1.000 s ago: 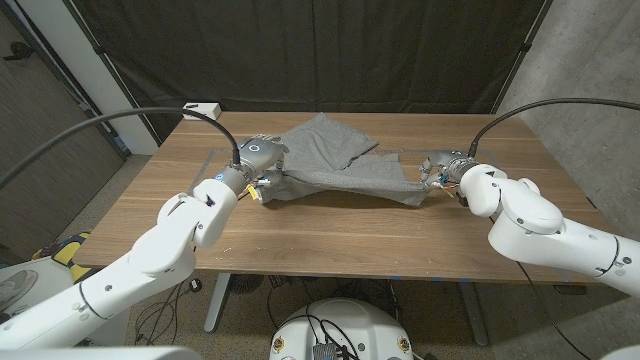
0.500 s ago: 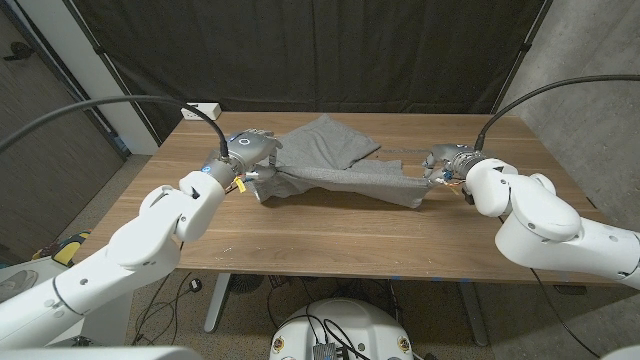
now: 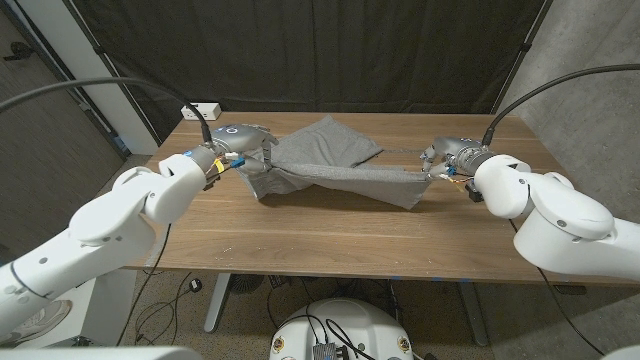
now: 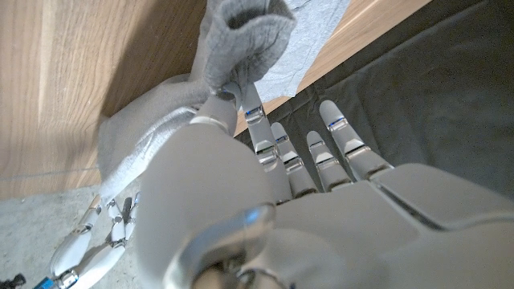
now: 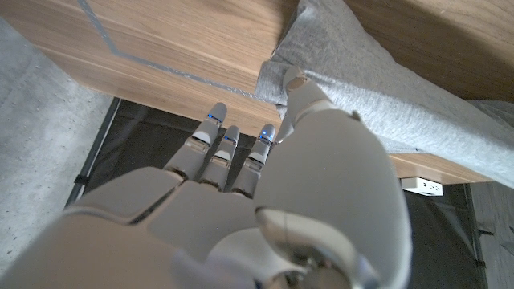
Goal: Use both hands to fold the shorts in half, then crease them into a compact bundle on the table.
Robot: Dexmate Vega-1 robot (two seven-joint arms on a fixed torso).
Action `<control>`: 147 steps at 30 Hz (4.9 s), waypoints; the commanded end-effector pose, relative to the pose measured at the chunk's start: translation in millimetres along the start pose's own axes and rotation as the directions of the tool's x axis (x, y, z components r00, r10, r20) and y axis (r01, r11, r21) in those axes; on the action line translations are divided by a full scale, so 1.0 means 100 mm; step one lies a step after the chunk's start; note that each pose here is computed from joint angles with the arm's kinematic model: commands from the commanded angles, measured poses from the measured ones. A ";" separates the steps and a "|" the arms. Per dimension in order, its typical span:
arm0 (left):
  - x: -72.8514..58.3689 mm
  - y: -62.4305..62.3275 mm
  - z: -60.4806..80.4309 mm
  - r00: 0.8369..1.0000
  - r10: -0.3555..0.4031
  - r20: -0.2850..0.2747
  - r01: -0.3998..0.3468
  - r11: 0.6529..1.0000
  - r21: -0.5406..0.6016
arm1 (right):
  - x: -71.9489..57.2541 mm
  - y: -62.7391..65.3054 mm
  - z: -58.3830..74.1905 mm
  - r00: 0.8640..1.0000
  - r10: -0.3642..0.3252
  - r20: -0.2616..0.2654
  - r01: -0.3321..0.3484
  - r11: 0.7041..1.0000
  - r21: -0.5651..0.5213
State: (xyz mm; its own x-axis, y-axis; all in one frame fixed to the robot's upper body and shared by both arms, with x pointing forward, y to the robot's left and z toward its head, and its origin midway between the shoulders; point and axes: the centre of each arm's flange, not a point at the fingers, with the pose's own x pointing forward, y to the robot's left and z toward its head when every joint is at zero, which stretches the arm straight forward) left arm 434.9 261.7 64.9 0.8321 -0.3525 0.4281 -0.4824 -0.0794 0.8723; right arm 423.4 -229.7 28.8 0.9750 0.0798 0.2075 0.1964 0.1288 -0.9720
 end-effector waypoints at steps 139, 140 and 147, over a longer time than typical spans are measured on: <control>0.20 -0.96 -1.59 0.947 -0.008 -0.322 -0.319 0.123 -0.940 | 2.54 -1.15 1.08 0.712 -0.530 0.461 0.575 0.816 0.050; 0.19 -0.96 -1.58 0.942 -0.015 -0.336 -0.331 0.128 -0.935 | 2.55 -1.15 1.09 0.714 -0.524 0.464 0.571 0.819 0.046; 0.14 -1.00 -1.54 0.916 -0.060 -0.396 -0.386 0.135 -0.913 | 2.66 -1.10 1.21 0.737 -0.481 0.475 0.545 0.839 0.003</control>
State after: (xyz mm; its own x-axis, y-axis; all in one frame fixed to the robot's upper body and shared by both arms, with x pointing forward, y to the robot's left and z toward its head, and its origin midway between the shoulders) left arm 539.8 407.2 28.7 0.8796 -0.0640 0.4714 -0.0386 0.9781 0.2048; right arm 636.7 -118.2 204.1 0.5497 0.4438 0.7077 0.7102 0.1977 -0.6757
